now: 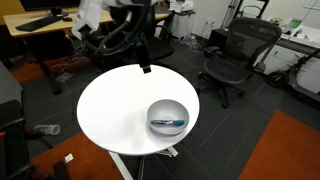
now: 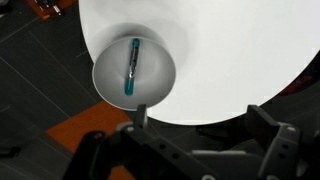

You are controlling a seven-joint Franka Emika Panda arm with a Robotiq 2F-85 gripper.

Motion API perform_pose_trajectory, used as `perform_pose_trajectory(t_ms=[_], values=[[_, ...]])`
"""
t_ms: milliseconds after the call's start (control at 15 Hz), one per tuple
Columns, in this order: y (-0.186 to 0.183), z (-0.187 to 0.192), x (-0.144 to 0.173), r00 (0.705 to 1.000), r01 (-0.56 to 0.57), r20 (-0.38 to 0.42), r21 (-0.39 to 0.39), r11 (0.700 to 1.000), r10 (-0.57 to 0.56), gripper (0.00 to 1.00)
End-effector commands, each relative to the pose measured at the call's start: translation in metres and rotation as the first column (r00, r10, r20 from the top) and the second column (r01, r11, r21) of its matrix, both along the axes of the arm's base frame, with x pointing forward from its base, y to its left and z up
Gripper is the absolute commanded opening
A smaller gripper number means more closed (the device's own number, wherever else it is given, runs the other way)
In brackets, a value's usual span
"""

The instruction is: Remove the marker from the bowl and put it on the table

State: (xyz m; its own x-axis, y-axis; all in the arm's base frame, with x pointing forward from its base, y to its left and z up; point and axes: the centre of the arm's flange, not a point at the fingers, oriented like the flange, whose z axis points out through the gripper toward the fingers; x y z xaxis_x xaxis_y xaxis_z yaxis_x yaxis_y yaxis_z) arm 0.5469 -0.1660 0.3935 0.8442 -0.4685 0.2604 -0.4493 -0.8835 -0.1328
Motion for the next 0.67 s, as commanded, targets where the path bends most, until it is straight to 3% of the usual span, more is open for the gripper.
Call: perform_pose_trajectory(t_ms=[0, 600], values=[[-0.026, -0.022, 0.036, 0.999, 0.034, -0.009, -0.001, 0.999, -0.034, 1.00], [-0.070, -0.089, 0.071, 0.992, 0.089, -0.092, -0.016, 0.996, -0.090, 1.00]])
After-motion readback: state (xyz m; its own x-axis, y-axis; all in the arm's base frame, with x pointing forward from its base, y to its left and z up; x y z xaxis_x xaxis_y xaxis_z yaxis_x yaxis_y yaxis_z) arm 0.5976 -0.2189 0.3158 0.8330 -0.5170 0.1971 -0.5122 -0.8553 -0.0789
